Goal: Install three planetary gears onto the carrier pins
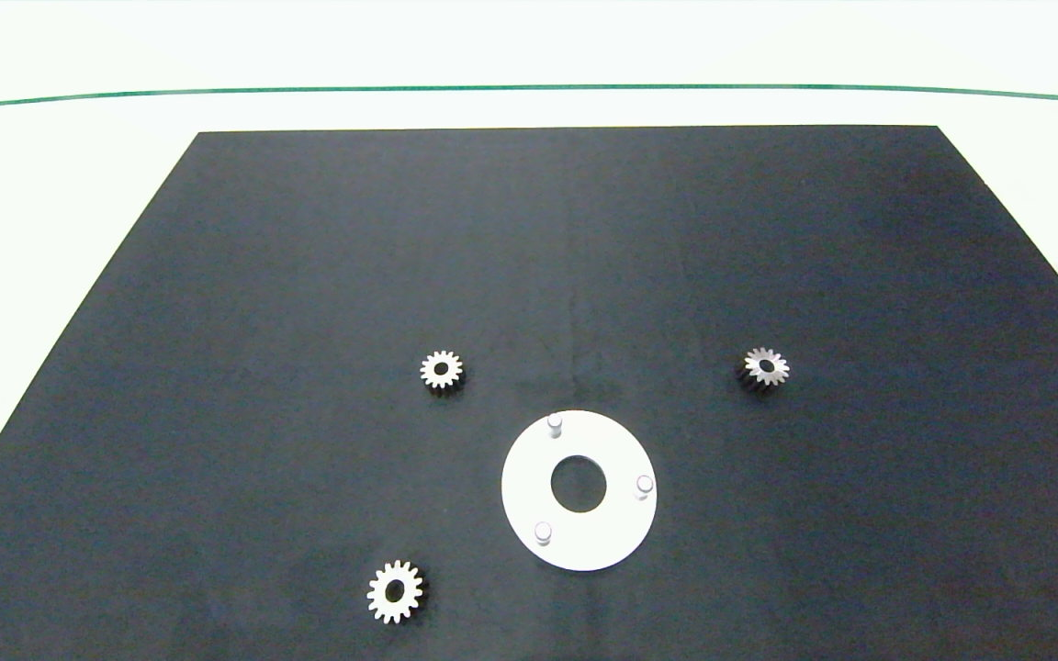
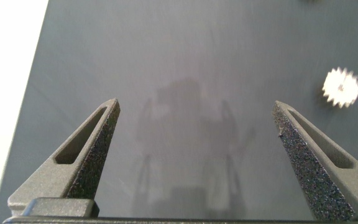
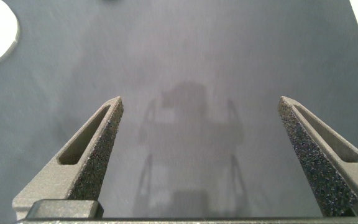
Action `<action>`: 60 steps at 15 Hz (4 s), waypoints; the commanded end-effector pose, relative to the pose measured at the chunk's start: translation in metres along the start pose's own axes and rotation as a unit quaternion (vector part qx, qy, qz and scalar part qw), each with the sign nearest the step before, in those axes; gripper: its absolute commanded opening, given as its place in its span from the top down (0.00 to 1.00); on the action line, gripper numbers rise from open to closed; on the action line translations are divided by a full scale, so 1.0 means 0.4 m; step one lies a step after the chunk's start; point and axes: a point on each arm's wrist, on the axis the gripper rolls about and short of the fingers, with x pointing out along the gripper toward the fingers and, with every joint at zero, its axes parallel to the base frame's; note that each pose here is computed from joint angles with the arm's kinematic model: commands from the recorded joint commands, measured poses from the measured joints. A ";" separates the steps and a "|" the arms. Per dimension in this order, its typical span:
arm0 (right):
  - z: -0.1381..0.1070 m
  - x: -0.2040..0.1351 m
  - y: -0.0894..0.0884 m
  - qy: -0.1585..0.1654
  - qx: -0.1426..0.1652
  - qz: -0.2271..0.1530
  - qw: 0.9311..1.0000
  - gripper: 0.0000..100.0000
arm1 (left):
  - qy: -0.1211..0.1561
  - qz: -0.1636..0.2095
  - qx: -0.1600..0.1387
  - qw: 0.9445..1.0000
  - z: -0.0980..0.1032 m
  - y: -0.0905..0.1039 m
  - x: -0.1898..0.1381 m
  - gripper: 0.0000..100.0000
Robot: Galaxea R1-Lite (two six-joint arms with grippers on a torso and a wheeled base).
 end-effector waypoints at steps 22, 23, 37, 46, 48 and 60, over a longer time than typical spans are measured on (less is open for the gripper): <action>0.399 0.658 0.148 0.225 -0.191 0.204 0.933 0.00 | 0.269 0.014 0.017 0.963 0.468 0.026 0.287 0.00; 0.413 0.665 0.158 0.233 -0.194 0.212 0.929 0.00 | 0.268 0.014 0.017 0.963 0.468 0.026 0.286 0.00; 0.348 0.791 0.206 0.310 -0.224 0.215 0.898 0.00 | 0.267 -0.003 0.024 0.964 0.469 0.017 0.261 0.00; 0.316 0.823 0.217 0.326 -0.226 0.218 0.892 0.06 | 0.258 -0.005 0.027 0.966 0.472 0.016 0.248 0.00; 0.315 0.824 0.217 0.327 -0.226 0.218 0.891 0.09 | 0.258 -0.005 0.026 0.966 0.472 0.016 0.248 0.00; 0.312 0.822 0.218 0.330 -0.228 0.220 0.889 0.33 | 0.258 -0.005 0.027 0.966 0.472 0.016 0.249 0.00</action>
